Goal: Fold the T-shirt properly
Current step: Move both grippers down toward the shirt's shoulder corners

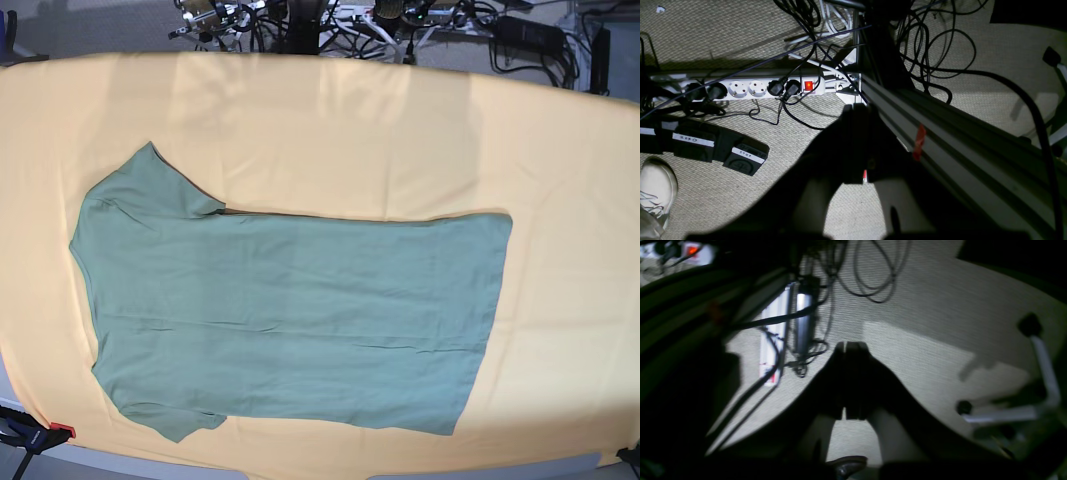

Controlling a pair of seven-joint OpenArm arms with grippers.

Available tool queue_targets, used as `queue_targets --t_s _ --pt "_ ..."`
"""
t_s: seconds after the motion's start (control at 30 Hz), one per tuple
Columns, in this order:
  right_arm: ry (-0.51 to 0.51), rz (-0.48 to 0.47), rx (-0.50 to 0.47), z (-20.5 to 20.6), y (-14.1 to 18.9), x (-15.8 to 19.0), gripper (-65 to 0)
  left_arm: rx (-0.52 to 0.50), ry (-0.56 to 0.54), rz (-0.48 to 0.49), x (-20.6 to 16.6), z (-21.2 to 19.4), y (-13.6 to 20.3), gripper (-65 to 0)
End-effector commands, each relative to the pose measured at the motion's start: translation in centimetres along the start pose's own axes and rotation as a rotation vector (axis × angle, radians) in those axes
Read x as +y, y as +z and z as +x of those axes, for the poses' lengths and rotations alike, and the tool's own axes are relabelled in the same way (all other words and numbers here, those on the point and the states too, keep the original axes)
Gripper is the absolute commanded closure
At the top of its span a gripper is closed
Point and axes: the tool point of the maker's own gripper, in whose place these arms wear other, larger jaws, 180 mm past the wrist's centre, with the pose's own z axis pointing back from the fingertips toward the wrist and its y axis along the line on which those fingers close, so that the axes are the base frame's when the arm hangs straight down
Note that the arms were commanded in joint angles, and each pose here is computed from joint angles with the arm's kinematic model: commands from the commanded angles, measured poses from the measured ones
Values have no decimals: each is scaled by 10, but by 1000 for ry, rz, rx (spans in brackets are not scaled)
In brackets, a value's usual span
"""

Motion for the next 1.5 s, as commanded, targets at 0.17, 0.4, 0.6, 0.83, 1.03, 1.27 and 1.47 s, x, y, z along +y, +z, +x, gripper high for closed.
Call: queue_targets --t_s 0.17,0.4,0.6,0.83,1.03,1.27,1.47 --pt "18 89 -19 5 1 15 0 -16 2 -13 -4 4 -1 0" --pt "8 36 -20 6 0 6 0 -16 2 -13 -4 4 -1 0" --pt "3 18 -30 10 1 3 0 -10 2 -12 -4 2 0 0" --pt "26 116 -25 8 2 19 0 97 -29 -15 -4 -16 0 0" --pt "25 86 37 3 3 13 0 153 -167 -27 -7 -27 4 0" --pt "79 295 102 -24 11 48 0 185 -176 -33 -5 -60 24 0" --pt "100 389 180 -74 23 62 0 244 -192 -41 -2 -87 44 0"
